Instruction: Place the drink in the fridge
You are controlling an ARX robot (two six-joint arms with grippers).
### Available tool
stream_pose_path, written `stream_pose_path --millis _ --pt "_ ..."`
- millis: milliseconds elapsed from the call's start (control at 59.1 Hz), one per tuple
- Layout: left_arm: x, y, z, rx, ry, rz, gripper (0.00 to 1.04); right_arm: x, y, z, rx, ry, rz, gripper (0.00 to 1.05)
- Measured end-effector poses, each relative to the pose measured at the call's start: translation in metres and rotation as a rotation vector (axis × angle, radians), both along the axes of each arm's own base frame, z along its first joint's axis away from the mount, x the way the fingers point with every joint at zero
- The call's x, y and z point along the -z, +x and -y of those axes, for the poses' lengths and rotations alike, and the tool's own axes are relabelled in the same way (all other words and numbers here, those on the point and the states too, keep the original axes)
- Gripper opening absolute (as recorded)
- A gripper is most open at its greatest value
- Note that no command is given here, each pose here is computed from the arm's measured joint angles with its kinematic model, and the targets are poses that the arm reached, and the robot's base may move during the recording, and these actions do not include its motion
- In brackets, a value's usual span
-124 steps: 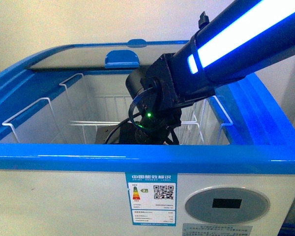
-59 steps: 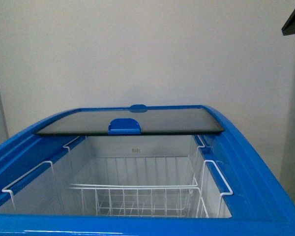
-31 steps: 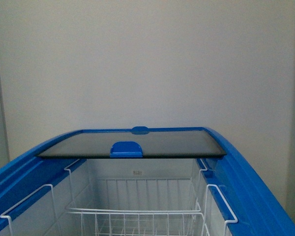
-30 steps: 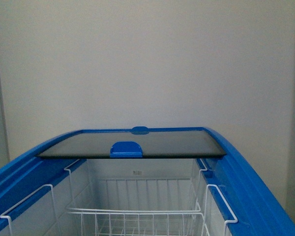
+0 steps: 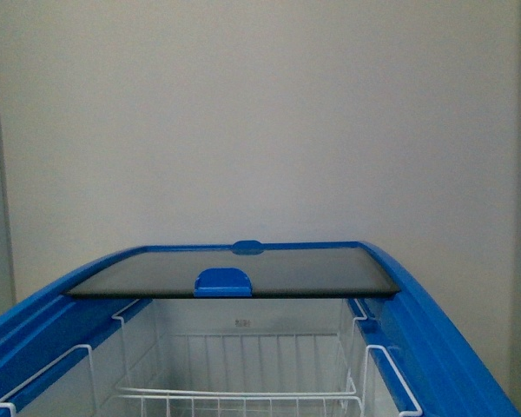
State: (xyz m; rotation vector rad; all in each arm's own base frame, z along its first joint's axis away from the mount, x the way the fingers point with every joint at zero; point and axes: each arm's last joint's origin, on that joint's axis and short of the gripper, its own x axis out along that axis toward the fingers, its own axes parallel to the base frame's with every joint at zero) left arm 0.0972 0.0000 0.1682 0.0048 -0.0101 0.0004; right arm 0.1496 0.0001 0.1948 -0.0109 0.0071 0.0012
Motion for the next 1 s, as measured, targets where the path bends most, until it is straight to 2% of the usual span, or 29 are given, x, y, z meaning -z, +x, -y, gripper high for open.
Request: stream_pose_path --millis 627,999 --pt "0.0 0.0 0.0 0.0 0.0 0.0 0.03 0.024 -0.028 0.0 -0.002 0.001 0.014 0.03" --pt "0.0 0.0 0.0 0.0 0.0 0.0 0.03 0.023 -0.036 0.0 0.0 0.0 0.024 0.03"
